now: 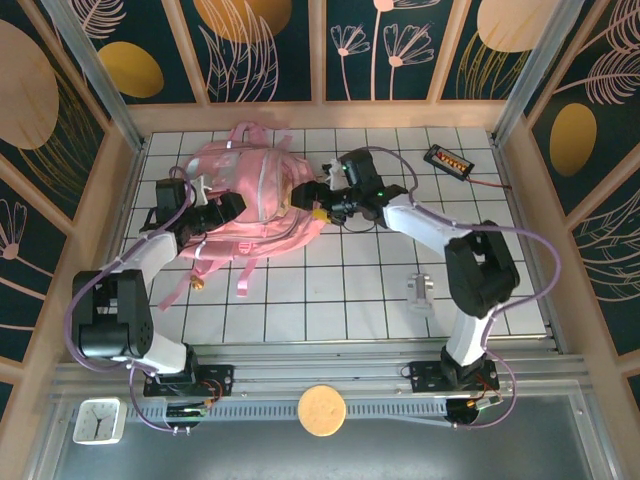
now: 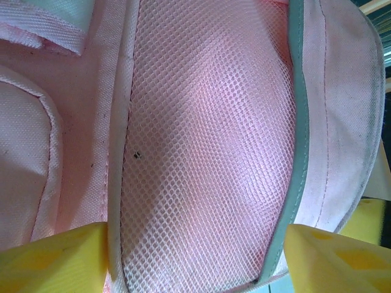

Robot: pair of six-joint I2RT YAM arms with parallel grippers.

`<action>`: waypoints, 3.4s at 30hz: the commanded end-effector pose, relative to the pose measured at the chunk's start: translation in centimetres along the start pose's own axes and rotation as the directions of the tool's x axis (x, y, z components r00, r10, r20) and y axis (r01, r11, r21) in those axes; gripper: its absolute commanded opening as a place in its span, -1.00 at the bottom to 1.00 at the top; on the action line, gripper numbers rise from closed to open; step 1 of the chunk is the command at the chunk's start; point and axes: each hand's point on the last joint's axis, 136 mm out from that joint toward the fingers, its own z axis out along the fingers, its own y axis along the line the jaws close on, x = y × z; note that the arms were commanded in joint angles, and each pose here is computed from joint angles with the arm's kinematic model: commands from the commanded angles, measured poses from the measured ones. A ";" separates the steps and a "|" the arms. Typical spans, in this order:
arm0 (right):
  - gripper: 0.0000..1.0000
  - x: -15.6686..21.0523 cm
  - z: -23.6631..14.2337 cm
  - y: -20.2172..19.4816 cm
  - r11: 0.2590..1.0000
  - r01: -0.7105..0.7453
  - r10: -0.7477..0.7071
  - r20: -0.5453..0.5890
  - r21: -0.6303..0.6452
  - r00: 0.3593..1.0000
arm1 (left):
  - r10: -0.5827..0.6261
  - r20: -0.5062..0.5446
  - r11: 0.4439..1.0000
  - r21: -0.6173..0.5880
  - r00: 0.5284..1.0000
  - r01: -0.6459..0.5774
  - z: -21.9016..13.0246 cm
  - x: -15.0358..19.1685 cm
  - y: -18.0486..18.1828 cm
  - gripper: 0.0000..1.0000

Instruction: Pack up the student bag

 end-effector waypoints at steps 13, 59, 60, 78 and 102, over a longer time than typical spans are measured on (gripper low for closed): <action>0.07 4.1 9.1 -0.9 0.856 0.373 -0.368 -0.085 0.359 0.926 | -0.055 0.035 0.996 0.076 0.998 0.052 -0.7 1.2 -1.0 0.44; -1.00 1.9 12.0 -1.3 0.867 0.231 -0.255 -0.005 0.441 0.967 | -0.283 0.084 0.944 -0.153 0.955 0.293 -6.1 5.1 0.8 0.97; -1.00 1.9 11.8 -0.8 0.880 0.226 -0.246 -0.006 0.419 0.969 | -0.328 0.089 0.932 -0.130 0.940 0.337 -6.2 5.8 0.8 0.97; -1.00 3.6 9.5 3.7 0.952 0.182 -0.172 -0.061 0.247 0.983 | -0.587 0.220 0.809 0.151 0.779 0.568 -3.8 3.8 2.0 0.68; -1.00 1.2 8.5 8.1 0.974 0.177 -0.164 -0.100 0.142 0.981 | -0.681 0.154 0.727 0.264 0.716 0.634 -5.9 3.6 -3.1 0.97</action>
